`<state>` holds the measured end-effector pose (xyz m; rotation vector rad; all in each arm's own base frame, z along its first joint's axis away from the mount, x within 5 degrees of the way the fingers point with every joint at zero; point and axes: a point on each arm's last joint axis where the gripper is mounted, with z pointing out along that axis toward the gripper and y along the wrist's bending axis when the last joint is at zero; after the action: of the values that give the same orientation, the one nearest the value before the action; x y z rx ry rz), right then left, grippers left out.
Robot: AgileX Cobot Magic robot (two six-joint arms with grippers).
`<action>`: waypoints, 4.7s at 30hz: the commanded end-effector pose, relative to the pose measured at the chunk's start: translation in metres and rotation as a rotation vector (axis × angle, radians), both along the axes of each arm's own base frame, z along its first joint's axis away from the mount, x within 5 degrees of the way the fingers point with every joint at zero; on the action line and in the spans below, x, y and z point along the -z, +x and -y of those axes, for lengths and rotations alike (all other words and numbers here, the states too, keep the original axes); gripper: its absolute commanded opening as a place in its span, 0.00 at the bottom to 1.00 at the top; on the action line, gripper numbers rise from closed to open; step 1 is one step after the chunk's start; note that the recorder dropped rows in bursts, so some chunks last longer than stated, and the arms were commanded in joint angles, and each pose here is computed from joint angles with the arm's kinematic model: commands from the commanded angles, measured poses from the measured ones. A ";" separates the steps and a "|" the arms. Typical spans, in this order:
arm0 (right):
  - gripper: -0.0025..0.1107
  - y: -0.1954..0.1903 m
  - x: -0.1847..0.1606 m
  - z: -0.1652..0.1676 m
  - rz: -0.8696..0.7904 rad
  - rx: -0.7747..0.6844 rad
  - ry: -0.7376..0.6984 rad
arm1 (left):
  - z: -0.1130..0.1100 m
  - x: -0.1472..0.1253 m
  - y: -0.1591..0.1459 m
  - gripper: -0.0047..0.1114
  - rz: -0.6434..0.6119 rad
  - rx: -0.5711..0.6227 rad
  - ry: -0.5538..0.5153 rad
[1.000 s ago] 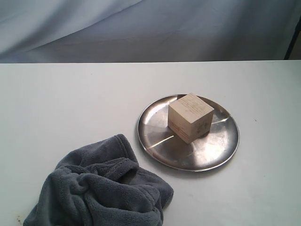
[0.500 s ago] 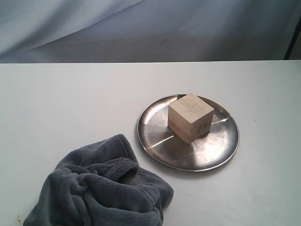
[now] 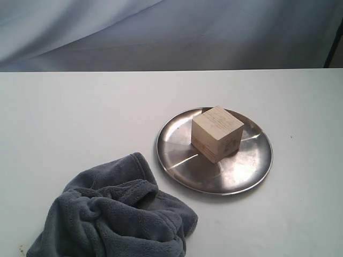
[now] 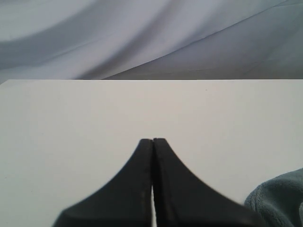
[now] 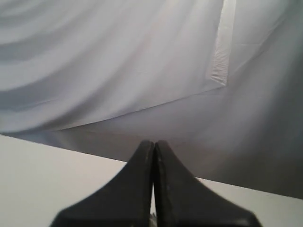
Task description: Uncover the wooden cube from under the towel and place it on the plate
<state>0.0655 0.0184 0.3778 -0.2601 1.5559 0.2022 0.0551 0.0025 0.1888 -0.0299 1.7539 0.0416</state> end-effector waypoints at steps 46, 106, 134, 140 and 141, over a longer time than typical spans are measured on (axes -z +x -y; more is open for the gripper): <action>0.02 -0.010 0.145 0.026 -0.029 0.430 -0.103 | 0.000 -0.001 0.000 0.04 0.009 0.003 -0.002; 0.02 -0.012 0.196 0.019 -0.246 0.300 -0.088 | 0.000 -0.001 0.000 0.04 0.009 0.003 -0.002; 0.02 -0.012 0.196 0.019 -0.244 0.298 -0.085 | 0.000 -0.001 0.000 0.04 0.009 0.003 -0.002; 0.02 -0.012 0.196 0.019 -0.244 0.298 -0.085 | 0.000 -0.001 0.000 0.04 0.009 0.003 -0.002; 0.02 -0.012 0.196 0.019 -0.244 0.298 -0.085 | 0.000 -0.001 0.000 0.04 0.009 0.003 -0.002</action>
<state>0.0537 -0.0006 0.1830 -0.0622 1.8301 -0.0643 0.0551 0.0025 0.1888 -0.0299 1.7539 0.0416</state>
